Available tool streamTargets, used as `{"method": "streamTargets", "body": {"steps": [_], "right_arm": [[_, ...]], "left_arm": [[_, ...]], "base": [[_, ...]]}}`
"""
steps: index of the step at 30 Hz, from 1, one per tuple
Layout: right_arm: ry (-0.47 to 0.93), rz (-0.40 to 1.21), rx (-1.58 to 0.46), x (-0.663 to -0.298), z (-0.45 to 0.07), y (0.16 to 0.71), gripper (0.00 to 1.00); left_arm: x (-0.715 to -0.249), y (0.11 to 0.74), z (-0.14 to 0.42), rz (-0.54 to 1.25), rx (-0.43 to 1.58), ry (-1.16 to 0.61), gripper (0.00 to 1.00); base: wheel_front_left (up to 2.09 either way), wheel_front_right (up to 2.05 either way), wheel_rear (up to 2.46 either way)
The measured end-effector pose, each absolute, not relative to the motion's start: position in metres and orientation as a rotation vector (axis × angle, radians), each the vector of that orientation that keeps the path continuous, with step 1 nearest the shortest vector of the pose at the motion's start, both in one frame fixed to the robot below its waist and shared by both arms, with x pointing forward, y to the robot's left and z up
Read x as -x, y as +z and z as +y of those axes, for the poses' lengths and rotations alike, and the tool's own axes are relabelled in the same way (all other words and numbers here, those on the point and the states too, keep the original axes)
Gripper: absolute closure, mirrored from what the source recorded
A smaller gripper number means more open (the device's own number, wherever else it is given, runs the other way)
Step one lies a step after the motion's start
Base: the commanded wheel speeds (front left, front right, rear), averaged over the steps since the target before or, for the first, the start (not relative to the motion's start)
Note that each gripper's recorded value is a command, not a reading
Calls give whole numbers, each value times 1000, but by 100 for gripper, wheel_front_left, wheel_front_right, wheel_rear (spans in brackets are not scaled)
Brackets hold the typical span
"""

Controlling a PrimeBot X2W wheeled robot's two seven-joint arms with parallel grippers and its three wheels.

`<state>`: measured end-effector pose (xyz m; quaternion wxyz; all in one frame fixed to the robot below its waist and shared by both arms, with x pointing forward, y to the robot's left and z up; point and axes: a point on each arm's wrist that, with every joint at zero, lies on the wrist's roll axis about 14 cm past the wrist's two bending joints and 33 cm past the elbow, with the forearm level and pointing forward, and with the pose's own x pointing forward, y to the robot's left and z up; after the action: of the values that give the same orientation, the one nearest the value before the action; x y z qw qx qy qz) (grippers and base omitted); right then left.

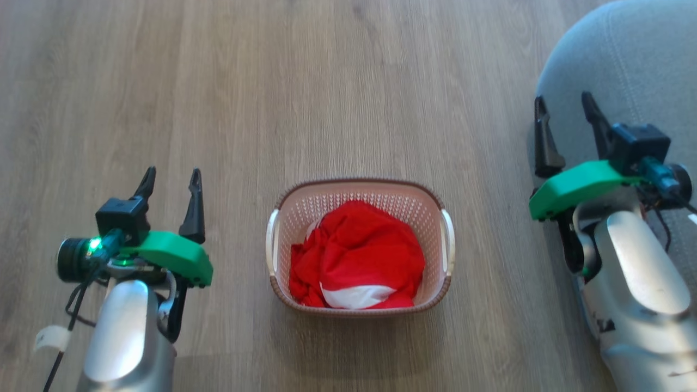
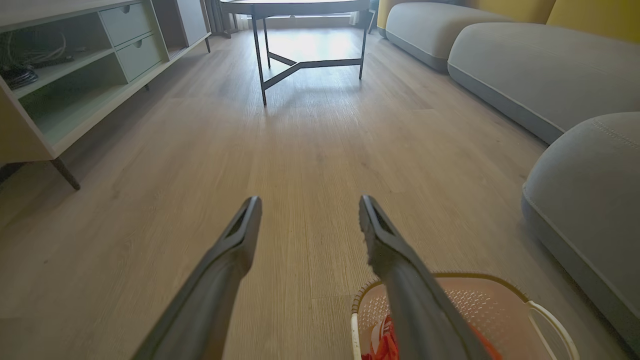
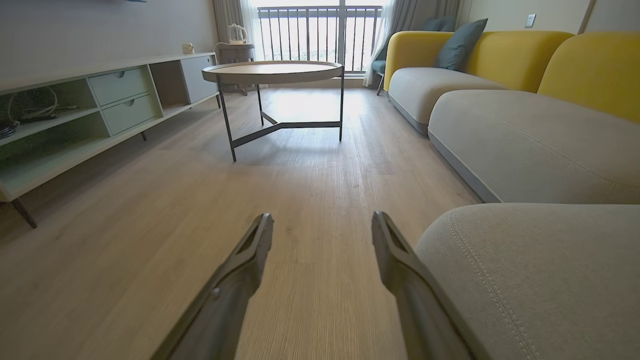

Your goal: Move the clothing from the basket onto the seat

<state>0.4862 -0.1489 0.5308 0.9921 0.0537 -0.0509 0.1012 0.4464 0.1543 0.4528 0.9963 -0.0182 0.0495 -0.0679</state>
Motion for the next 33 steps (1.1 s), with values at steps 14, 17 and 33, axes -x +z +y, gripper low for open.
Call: {"method": "streamTargets", "body": {"steps": [14, 17, 33], "right_arm": [[197, -114, -103, -526, -151, 515, 0], [200, -125, -102, -537, -150, 512, 0], [213, -105, -73, -591, -149, 459, 0]], "left_arm": [[-475, 403, 119, 200, 66, -225, 0], [-482, 389, 107, 226, 71, -256, 0], [-505, 317, 17, 329, 133, -510, 0]], "base": [[0, 0, 0], [0, 0, 0], [0, 0, 0]]}}
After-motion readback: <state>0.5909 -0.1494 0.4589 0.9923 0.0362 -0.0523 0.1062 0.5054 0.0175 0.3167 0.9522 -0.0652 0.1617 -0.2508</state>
